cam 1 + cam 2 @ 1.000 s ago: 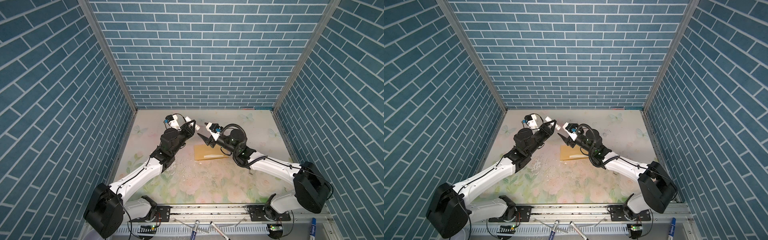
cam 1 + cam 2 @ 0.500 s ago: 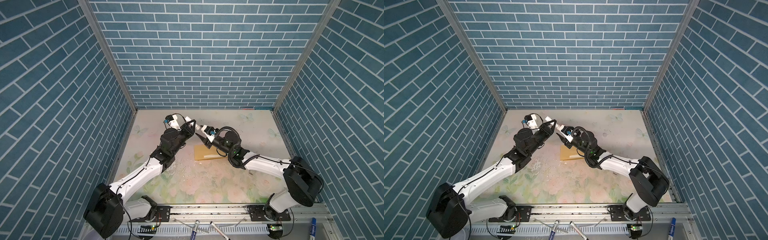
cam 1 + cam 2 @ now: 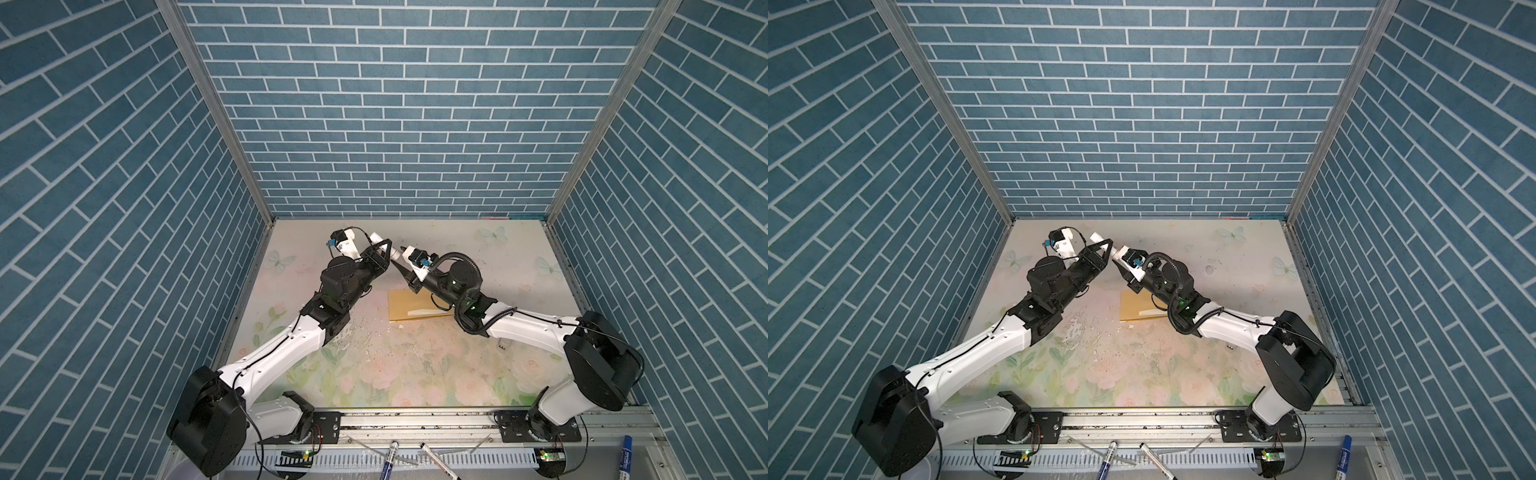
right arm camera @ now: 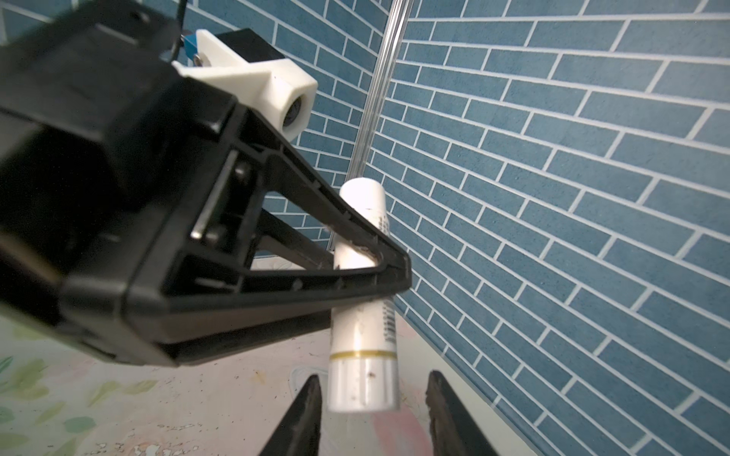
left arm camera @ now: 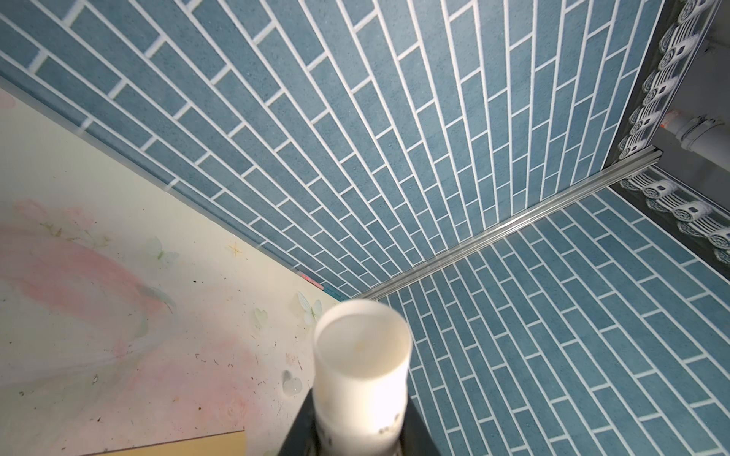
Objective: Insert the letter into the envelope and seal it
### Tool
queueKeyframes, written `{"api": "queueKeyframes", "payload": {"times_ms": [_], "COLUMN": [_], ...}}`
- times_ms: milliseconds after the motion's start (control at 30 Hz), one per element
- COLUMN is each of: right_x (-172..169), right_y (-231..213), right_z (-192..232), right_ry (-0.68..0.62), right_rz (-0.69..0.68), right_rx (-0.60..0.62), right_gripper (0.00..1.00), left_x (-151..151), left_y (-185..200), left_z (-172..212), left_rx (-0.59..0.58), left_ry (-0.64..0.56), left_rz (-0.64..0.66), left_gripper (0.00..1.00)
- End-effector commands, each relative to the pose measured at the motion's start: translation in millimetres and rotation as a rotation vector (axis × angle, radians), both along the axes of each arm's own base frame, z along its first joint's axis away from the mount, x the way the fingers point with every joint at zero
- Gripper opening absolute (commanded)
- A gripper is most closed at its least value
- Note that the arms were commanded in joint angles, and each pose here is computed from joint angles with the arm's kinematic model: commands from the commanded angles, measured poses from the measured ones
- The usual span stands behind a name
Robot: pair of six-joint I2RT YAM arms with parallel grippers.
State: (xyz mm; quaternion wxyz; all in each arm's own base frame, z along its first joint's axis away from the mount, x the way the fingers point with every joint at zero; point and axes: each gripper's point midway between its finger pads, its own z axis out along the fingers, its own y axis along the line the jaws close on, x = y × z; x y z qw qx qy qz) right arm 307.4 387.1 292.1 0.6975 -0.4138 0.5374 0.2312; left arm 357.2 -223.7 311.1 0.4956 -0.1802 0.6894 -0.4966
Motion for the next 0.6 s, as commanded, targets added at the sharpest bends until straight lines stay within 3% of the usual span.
{"api": "queueKeyframes", "payload": {"times_ms": [0,567], "right_x": [1.1,1.7], "right_y": [5.4,7.0], "right_z": [28.4,35.3], "right_ry": [-0.066,-0.06], "right_rz": [0.002,0.008], "right_rx": [0.05,0.076], "right_gripper": [0.4,0.34], "left_x": [-2.5,-3.9], "left_y": [0.8,0.0], "left_z": [5.8,6.2], "left_rx": [-0.007,0.028], "left_ry": [-0.028,-0.038], "left_rz": [0.002,-0.007], "left_gripper": [0.0,0.0]}}
